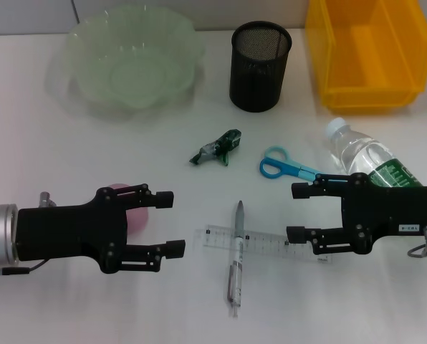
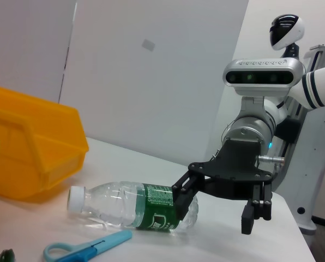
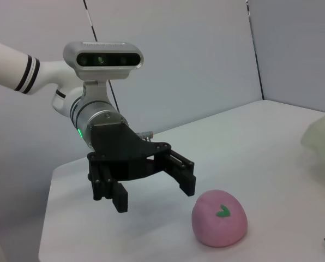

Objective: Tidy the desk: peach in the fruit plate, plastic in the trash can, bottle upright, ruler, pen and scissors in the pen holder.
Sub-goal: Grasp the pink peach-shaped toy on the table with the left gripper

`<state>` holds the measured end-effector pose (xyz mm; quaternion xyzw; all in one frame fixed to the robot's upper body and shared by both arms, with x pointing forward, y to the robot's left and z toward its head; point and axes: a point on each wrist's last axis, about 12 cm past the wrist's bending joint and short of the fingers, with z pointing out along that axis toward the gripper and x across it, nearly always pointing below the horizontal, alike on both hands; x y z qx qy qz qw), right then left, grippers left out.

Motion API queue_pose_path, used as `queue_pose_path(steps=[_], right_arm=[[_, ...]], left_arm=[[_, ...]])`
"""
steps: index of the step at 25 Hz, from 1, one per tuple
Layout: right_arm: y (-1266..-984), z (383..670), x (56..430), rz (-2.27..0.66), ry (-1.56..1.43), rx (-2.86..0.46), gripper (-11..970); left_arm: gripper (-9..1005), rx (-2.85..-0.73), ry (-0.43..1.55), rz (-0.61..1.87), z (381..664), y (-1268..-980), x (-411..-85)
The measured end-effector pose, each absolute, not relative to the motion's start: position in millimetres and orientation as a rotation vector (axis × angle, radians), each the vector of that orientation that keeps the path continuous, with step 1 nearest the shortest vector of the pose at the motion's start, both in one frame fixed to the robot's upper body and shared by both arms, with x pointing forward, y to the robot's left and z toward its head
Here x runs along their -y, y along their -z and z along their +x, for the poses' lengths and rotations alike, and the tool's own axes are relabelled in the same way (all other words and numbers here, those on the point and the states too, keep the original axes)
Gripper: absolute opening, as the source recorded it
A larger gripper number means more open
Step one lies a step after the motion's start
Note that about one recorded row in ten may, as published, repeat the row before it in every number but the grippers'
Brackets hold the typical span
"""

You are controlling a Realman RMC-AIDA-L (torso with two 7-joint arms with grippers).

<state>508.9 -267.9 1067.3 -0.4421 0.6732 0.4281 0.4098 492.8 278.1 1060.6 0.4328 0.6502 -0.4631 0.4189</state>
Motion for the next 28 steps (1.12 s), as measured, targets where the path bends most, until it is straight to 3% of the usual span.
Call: queue_pose_path(steps=[12,20,28], right_arm=[[-1067.2,509.4,266.9,-1.111,-1.083,-1.692,771],[-1067.3,509.7,266.8,-1.112,-1.081,-1.692,765],[-1066.1,508.2,268.0,-1.107,-1.08,-1.697,765]], left_arm=[[835,-1.616,1.145,1.078,493.0,-1060.7,-278.7],[834,-1.573,0.967,1.014,500.1,-1063.5,-298.1],[834,-1.727,0.836,1.082,509.4,-1049.3,-304.7]])
